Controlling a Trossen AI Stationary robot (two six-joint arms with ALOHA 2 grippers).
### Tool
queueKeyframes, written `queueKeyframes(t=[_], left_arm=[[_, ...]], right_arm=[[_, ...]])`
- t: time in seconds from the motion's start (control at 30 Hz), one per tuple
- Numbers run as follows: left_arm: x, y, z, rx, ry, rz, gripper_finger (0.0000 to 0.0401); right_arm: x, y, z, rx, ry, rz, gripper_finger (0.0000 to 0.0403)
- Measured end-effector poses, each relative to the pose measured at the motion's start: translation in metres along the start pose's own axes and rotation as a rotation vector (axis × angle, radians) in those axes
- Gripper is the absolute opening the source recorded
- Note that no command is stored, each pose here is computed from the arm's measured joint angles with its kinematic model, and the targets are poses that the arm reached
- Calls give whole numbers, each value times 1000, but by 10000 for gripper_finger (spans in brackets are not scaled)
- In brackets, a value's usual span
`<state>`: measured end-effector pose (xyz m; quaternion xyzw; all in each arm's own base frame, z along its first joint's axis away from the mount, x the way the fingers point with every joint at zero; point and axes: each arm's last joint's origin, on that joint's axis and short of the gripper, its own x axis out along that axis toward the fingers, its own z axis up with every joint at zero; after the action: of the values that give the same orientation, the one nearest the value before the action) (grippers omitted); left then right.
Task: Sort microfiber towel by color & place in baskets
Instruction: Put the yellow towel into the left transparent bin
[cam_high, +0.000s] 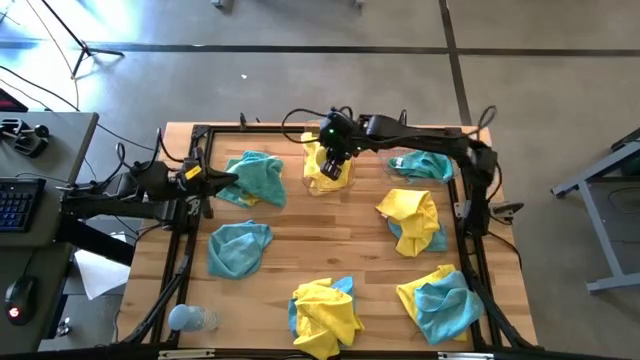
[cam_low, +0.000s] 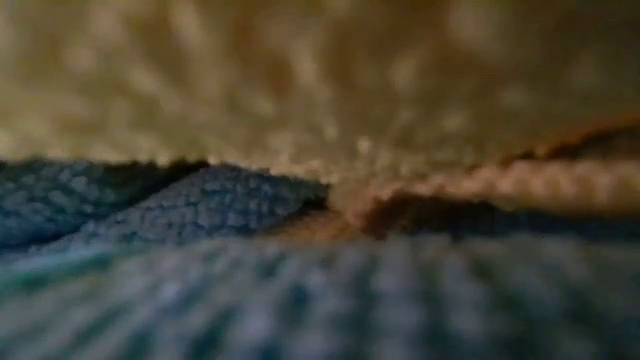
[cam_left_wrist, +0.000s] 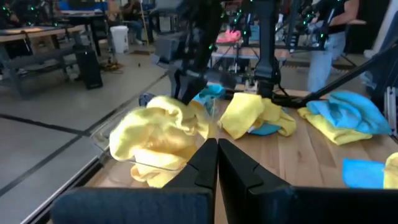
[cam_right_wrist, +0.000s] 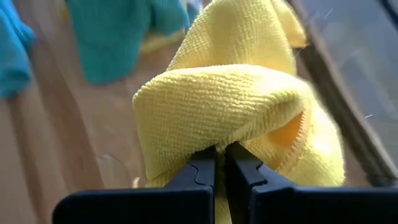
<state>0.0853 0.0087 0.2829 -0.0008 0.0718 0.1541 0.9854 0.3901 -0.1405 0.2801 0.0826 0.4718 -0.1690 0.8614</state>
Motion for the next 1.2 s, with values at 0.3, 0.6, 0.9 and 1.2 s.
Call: queueKeyframes(t=[0.3,0.6,0.9,1.2], left_arm=[[9,-3,-2,0,50,3,0],[17,-5,-5,6,96,4,0],[21,-7,-6,12,115,5,0],[21,-7,-6,12,118,4,0]], right_arm=[[72,-9,-13,-55,133,-6,34],[86,-10,-23,-40,211,-33,124],[38,-12,4,-30,232,-36,173],[35,-13,33,-141,-30,-16,138]])
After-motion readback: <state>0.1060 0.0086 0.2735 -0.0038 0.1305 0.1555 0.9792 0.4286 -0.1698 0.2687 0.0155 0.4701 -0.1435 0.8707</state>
